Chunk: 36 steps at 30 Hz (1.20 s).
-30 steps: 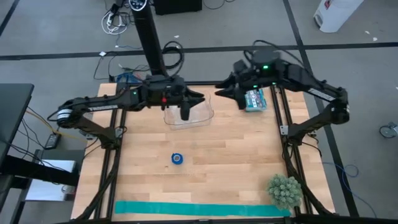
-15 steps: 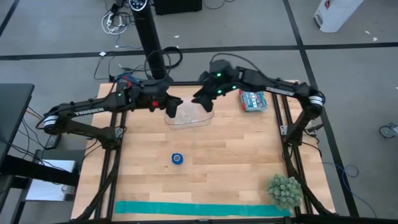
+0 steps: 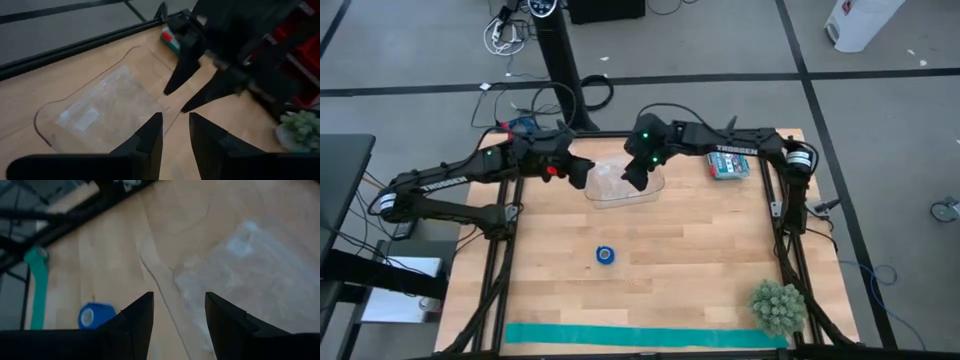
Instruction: Roll bandage
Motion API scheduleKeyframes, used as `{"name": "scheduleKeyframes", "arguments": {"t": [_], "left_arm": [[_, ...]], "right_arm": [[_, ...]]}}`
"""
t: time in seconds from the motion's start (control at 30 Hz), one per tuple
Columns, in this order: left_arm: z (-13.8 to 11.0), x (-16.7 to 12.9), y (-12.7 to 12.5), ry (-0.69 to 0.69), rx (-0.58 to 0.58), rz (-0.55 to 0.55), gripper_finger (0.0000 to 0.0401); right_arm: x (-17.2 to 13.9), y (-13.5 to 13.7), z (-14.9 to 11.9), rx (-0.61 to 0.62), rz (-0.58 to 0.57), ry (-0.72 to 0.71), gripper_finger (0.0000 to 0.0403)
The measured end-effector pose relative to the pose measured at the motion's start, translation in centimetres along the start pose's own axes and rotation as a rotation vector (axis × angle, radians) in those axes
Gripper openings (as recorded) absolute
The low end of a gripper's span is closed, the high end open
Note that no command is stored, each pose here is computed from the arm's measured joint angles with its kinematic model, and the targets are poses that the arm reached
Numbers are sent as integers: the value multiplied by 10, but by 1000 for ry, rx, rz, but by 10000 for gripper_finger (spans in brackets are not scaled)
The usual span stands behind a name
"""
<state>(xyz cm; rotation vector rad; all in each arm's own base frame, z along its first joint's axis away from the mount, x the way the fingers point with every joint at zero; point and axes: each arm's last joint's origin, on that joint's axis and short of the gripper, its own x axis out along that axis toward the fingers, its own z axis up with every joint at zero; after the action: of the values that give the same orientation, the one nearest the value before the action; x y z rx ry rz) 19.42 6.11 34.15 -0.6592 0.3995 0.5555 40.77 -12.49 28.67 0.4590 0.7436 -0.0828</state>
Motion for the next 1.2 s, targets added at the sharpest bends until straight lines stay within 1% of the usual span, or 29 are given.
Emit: {"name": "scheduleKeyframes", "arguments": {"t": [0.1, 0.2, 0.3, 0.37, 0.5, 0.53, 0.67, 0.73, 0.8, 0.93, 1.07, 1.2], "left_arm": [[0, -1, -1, 7, -28, -25, 101], [0, -3, -2, 15, -32, -53, 101], [1, -3, -3, 12, -50, -70, 101], [2, -3, -4, 3, -55, -78, 101], [5, -3, -6, -26, -63, -102, 101], [6, -3, -6, -33, -75, -108, 101], [8, -3, -8, -46, -109, -123, 101], [8, -3, -7, -45, -111, -123, 101], [7, -3, -7, -41, -111, -124, 101], [7, -3, -7, -40, -114, -123, 101], [7, -3, -8, -27, -116, -138, 101], [6, -3, -9, -2, -115, -171, 101]], "right_arm": [[8, -3, -5, -43, 12, 44, 188], [12, -1, -9, -126, 3, 77, 211], [12, 0, -10, -218, -63, 70, 235], [13, 1, -10, -258, -102, 69, 250], [18, -5, -11, -271, -111, 82, 274], [21, -7, -15, -262, -115, 111, 278], [32, -13, -24, -253, -120, 183, 281], [38, -15, -23, -251, -120, 174, 278], [44, -18, -29, -226, -123, 211, 277], [54, -23, -33, -202, -139, 229, 277], [67, -28, -40, -235, -176, 268, 275], [77, -28, -46, -279, -190, 300, 267]]}}
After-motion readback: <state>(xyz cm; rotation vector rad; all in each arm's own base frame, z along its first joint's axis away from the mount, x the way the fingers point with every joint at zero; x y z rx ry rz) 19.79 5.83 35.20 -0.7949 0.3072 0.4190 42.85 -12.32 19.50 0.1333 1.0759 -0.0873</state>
